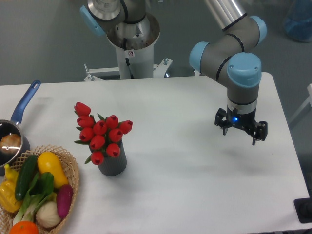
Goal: Pick up the flowers from the vase
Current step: 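Move the open gripper toward the red tulips in the grey vase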
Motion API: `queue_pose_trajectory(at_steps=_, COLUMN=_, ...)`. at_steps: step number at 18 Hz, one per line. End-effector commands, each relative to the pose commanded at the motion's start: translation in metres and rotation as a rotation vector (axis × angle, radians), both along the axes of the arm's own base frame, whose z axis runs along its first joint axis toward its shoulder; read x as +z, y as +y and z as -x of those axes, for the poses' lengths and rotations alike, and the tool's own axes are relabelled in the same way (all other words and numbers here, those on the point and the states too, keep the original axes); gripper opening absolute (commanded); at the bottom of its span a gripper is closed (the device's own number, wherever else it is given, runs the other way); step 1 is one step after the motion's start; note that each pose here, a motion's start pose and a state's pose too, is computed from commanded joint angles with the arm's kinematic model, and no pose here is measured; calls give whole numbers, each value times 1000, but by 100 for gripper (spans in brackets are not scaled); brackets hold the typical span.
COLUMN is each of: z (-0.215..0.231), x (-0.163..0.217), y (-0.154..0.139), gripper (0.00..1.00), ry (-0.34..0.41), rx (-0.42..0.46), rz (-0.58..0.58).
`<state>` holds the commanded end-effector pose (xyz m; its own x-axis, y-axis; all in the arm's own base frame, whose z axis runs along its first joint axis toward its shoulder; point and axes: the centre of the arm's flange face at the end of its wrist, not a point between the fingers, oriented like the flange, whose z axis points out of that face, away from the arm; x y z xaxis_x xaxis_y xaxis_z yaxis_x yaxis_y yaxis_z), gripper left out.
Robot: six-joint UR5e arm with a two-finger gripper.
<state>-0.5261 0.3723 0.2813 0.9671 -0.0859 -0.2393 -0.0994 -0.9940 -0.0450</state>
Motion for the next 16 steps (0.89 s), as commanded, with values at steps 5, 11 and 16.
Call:
queue_pose_trajectory(at_steps=5, z=-5, x=-1, y=-2, gripper=100, ry=-9, rx=2, rz=-3)
queue_pose_trajectory(at_steps=11, z=-95, x=-21, y=5, gripper=100, ry=-80, rx=-73, rz=14)
queue_pose_trajectory(at_steps=16, z=-140, x=13, y=24, gripper=100, ry=-94, rx=-151, rz=-131)
